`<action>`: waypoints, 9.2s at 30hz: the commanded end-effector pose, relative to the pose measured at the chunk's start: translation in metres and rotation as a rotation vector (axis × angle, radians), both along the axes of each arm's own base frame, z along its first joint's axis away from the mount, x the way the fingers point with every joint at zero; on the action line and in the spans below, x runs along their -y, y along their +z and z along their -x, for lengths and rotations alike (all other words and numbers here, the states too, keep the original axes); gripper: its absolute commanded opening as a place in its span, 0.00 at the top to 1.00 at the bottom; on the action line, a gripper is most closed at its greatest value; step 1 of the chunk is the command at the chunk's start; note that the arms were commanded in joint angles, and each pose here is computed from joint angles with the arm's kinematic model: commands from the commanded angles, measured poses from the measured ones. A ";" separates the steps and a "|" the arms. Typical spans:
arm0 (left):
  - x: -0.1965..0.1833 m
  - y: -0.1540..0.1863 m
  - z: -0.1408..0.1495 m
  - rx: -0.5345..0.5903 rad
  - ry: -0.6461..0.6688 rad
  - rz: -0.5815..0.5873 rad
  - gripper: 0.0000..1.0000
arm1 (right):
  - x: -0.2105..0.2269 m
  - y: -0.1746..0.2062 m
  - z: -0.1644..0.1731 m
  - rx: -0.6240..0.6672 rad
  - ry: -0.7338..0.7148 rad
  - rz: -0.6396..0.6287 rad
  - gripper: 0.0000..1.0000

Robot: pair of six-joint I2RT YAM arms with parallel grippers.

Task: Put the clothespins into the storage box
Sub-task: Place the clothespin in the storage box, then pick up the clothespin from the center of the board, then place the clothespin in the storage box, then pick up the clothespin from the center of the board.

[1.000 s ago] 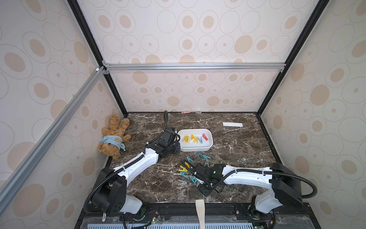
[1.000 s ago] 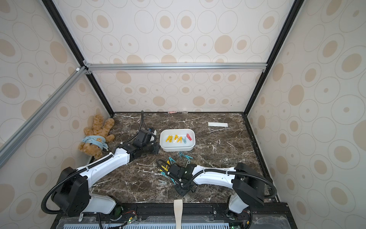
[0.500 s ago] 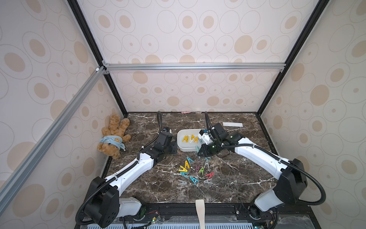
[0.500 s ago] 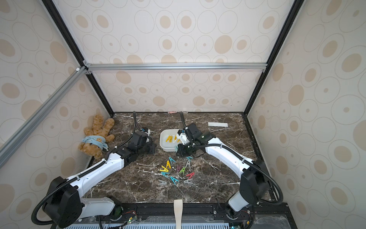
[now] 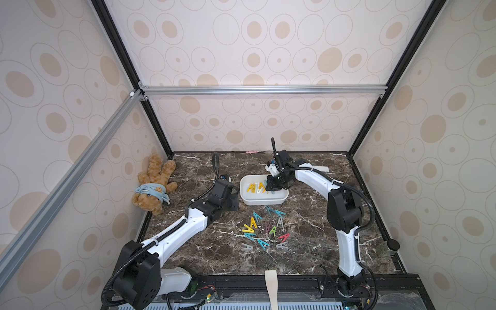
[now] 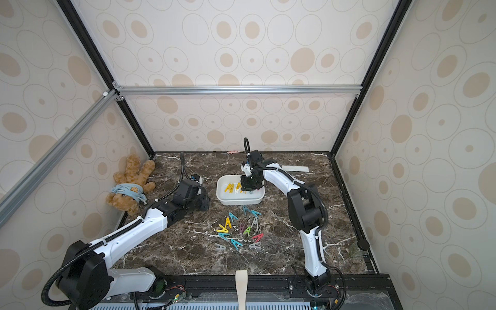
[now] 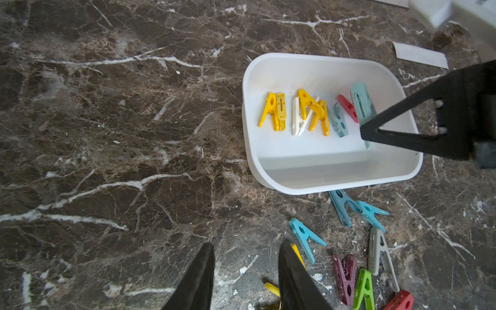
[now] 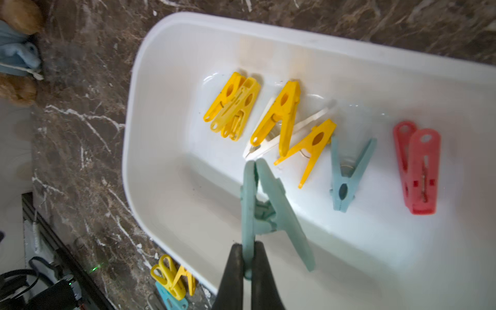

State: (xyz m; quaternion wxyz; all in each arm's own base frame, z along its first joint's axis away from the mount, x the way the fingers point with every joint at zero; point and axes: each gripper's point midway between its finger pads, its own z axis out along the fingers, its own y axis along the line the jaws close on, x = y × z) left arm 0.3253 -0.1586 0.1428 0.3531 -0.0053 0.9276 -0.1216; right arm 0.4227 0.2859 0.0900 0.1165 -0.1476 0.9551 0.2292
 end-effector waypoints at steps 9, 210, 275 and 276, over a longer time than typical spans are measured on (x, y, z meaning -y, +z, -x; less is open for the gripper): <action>0.003 -0.024 0.010 -0.135 -0.006 0.009 0.58 | 0.010 -0.028 -0.025 -0.023 -0.027 0.087 0.92; 0.086 -0.003 -0.063 -0.054 -0.277 0.088 0.49 | 0.064 0.051 0.194 0.233 0.096 0.173 0.55; 0.038 -0.016 -0.014 -0.082 -0.171 0.044 0.48 | 0.071 -0.071 0.270 0.021 0.302 0.437 0.62; 0.037 -0.015 -0.015 -0.081 -0.170 0.044 0.48 | 0.069 -0.071 0.269 0.023 0.302 0.432 0.62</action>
